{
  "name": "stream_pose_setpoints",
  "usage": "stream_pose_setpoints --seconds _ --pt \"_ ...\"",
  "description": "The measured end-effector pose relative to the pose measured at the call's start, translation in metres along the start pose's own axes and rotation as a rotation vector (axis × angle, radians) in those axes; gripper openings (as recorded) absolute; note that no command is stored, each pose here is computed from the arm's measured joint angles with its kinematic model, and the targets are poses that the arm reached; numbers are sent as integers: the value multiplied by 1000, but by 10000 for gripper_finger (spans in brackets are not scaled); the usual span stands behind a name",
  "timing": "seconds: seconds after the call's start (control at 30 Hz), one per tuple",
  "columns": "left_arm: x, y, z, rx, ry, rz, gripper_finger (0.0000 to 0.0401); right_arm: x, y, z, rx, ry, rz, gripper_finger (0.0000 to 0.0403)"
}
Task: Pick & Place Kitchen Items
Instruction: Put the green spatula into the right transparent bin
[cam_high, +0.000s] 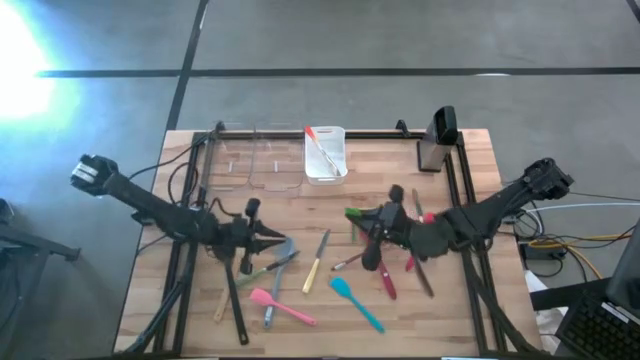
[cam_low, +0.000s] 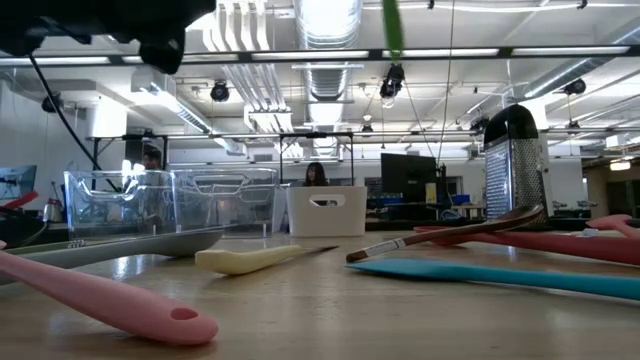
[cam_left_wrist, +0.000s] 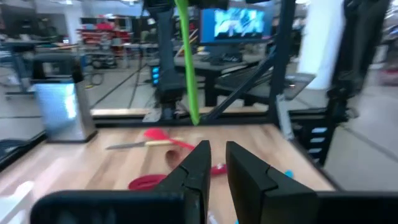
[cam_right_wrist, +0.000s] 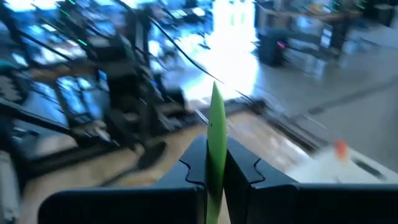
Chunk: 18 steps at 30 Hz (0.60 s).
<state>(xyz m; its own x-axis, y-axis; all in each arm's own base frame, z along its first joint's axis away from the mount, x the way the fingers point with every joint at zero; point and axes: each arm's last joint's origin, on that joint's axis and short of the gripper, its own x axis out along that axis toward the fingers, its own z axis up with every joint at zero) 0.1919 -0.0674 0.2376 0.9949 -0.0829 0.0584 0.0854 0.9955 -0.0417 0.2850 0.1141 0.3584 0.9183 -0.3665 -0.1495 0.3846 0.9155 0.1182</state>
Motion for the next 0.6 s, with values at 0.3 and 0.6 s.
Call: stream_pose_setpoints --seconds 0.3,0.6 --pt "23 9 10 15 -6 1 92 26 -13 3 -6 -135 191 13" --pt "59 8 17 74 16 -10 170 45 -14 1 -57 -129 218 13"
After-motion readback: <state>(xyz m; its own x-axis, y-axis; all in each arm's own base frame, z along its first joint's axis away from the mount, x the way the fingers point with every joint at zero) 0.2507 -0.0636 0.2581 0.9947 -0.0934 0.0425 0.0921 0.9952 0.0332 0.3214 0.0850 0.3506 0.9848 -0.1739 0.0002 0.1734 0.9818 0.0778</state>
